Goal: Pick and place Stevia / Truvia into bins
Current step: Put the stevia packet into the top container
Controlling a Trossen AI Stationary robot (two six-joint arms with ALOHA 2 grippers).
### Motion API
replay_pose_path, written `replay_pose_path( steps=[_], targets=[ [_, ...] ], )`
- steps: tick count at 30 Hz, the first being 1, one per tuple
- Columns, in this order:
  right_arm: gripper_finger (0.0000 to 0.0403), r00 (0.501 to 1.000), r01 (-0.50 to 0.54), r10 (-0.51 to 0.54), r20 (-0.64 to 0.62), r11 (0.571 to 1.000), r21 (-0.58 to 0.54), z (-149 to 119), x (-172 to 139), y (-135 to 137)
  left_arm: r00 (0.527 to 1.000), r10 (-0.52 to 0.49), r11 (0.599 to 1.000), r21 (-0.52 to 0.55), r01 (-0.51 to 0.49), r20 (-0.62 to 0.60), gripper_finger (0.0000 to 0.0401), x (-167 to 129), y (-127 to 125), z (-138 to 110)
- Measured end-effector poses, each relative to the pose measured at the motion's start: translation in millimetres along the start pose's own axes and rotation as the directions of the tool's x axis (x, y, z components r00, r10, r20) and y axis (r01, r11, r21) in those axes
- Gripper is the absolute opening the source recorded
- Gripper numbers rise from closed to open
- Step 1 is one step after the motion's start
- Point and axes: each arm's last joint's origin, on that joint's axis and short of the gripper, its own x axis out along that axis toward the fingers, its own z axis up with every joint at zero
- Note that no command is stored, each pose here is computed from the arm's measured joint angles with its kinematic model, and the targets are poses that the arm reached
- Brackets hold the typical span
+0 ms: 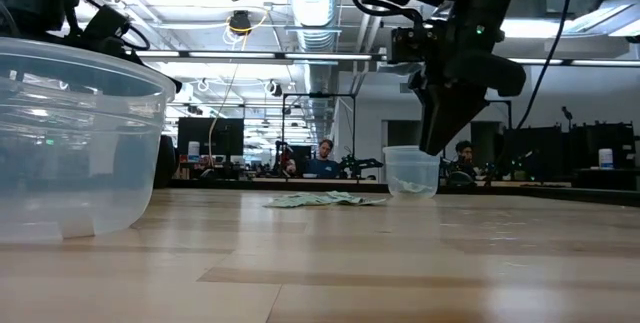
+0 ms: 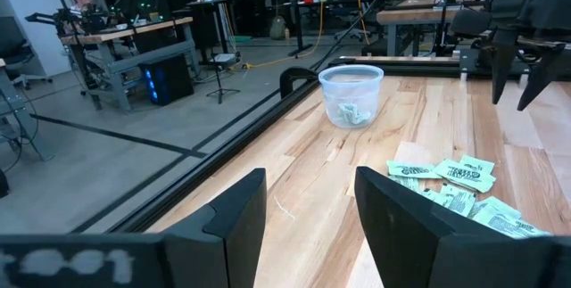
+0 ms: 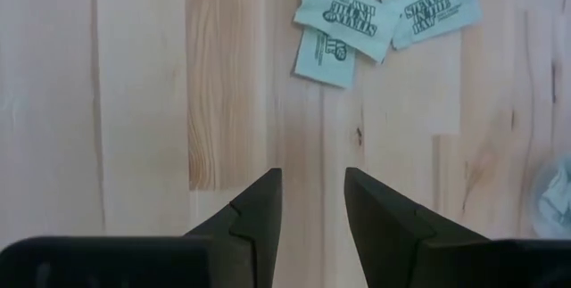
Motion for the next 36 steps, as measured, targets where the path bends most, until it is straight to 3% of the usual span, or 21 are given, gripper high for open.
replay_pose_path(
  steps=[23,36],
  targets=[
    [0.0116,0.997,0.000,-0.001,0.078,1.000,0.017,10,6,1,1.000,0.000,1.000,0.000,0.000,0.000,0.0163,0,0,0],
    [0.0116,0.982,0.011,-0.019,-0.189,0.999,-0.042,-2,73,15,1.000,-0.001,1.000,0.000,0.001,0.001,0.0163,0,0,0]
  ],
)
